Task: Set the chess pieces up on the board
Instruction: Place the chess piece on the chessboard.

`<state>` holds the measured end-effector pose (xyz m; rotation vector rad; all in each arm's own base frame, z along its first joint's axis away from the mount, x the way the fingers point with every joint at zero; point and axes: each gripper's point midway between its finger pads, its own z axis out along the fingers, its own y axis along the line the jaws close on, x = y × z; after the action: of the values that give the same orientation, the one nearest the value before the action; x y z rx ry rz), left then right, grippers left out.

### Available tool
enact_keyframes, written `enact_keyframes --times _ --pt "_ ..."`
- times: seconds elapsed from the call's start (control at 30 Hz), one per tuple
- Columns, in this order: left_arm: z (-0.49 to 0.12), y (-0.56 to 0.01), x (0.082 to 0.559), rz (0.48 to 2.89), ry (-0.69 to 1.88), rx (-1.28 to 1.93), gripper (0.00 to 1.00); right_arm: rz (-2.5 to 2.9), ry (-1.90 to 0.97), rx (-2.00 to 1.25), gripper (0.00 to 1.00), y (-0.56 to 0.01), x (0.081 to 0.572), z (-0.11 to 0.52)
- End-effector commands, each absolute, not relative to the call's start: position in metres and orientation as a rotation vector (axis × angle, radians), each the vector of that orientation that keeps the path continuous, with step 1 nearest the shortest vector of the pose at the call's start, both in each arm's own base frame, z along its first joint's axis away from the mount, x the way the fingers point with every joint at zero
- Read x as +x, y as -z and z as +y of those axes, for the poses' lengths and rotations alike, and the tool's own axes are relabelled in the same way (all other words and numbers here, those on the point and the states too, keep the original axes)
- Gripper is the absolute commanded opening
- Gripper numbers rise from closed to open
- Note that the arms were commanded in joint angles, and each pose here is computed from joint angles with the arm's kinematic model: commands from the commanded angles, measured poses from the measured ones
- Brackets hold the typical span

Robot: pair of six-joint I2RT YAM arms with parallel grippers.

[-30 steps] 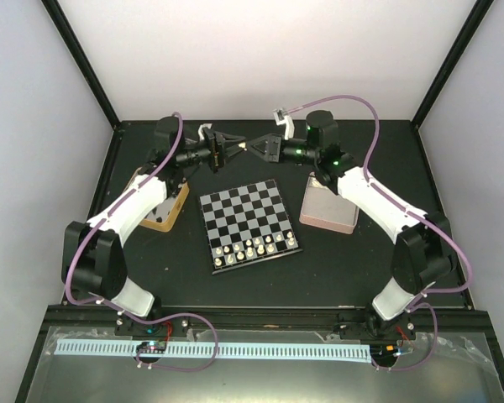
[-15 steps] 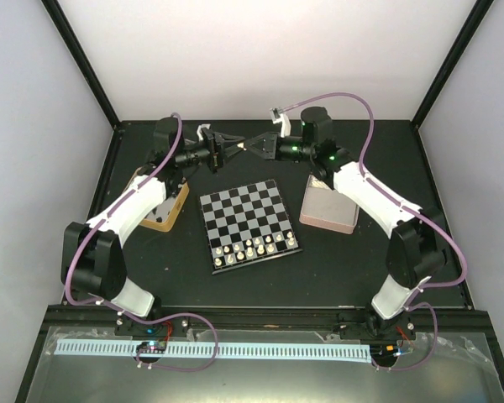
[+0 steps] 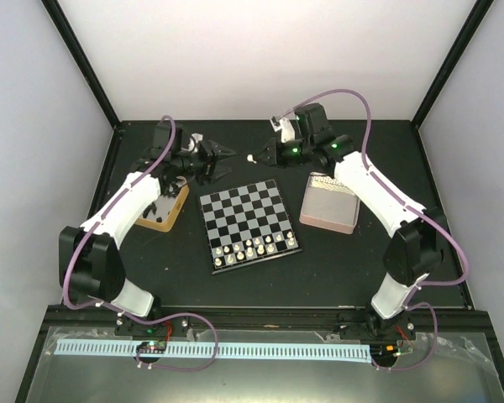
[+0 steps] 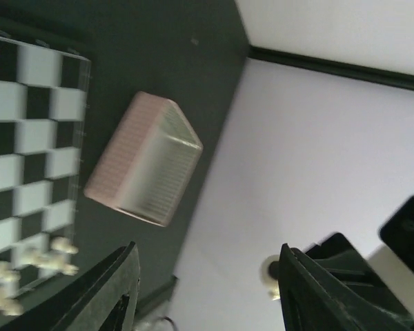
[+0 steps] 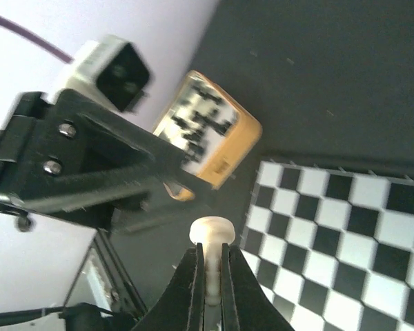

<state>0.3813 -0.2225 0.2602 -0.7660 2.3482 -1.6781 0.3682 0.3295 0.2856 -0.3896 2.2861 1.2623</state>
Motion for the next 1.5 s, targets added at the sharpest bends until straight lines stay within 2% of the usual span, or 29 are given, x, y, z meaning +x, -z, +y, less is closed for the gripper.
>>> enact_keyframes --times 0.0,0.23,0.63,0.9,1.47 --pt "-0.177 -0.235 0.367 2.455 1.261 -0.630 0.59 2.622 -0.951 -0.420 0.01 -0.226 0.345 0.291" --pt "-0.137 -0.227 0.362 2.475 0.852 -0.474 0.61 2.982 -0.650 -0.492 0.01 -0.176 0.291 0.252" --pt "-0.117 -0.225 0.361 2.486 0.656 -0.366 0.62 3.237 -0.327 -0.718 0.01 -0.133 0.228 0.248" --pt "-0.109 -0.224 0.360 2.507 0.580 -0.349 0.62 3.275 -0.086 -0.766 0.01 -0.102 0.230 0.249" --pt "-0.107 -0.224 0.360 2.521 0.564 -0.341 0.63 3.318 -0.054 -0.794 0.02 -0.060 0.238 0.261"
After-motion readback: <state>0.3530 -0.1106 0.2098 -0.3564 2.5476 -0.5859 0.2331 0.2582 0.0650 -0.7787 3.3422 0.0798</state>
